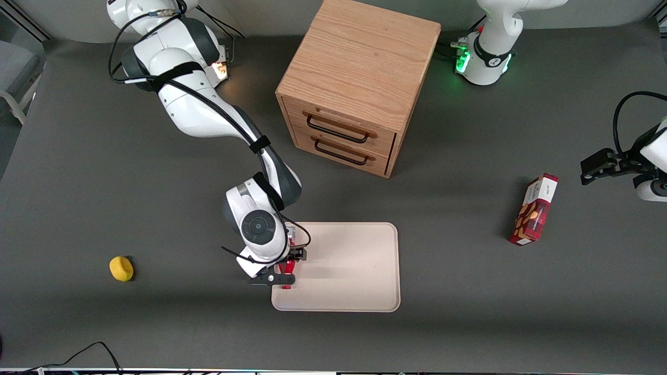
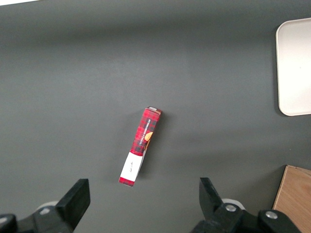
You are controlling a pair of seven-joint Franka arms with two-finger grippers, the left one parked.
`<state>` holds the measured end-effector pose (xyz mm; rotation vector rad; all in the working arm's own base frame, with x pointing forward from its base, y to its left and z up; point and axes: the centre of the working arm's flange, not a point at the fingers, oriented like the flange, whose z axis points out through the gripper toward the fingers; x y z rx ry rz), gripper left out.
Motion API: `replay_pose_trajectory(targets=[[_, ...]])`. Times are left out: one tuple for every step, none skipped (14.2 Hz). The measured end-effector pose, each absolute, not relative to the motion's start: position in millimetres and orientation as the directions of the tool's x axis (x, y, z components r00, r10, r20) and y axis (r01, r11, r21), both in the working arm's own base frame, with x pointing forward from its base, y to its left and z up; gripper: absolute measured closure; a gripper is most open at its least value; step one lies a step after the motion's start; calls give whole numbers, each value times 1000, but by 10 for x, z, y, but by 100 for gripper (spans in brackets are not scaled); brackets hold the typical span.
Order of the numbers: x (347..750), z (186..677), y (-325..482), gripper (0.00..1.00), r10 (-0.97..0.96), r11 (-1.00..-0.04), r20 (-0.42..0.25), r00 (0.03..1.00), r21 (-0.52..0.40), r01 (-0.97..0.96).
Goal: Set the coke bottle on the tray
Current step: 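Lower the bottle onto the tray and open the right gripper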
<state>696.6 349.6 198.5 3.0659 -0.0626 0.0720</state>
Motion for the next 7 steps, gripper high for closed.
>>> replay_pose_trajectory(targets=[[6966,1985,3496,0,-40,-996,48,998,73,-43],[6966,1986,3496,0,-40,-996,49,998,73,-44],[6967,1987,3496,0,-41,-996,49,998,73,-44],[6967,1988,3496,0,-41,-996,49,998,73,-45],[6968,1989,3496,0,-42,-996,49,998,73,-45],[6970,1993,3497,0,-42,-996,50,998,72,-45],[6975,2001,3496,0,-42,-996,52,998,72,-46]])
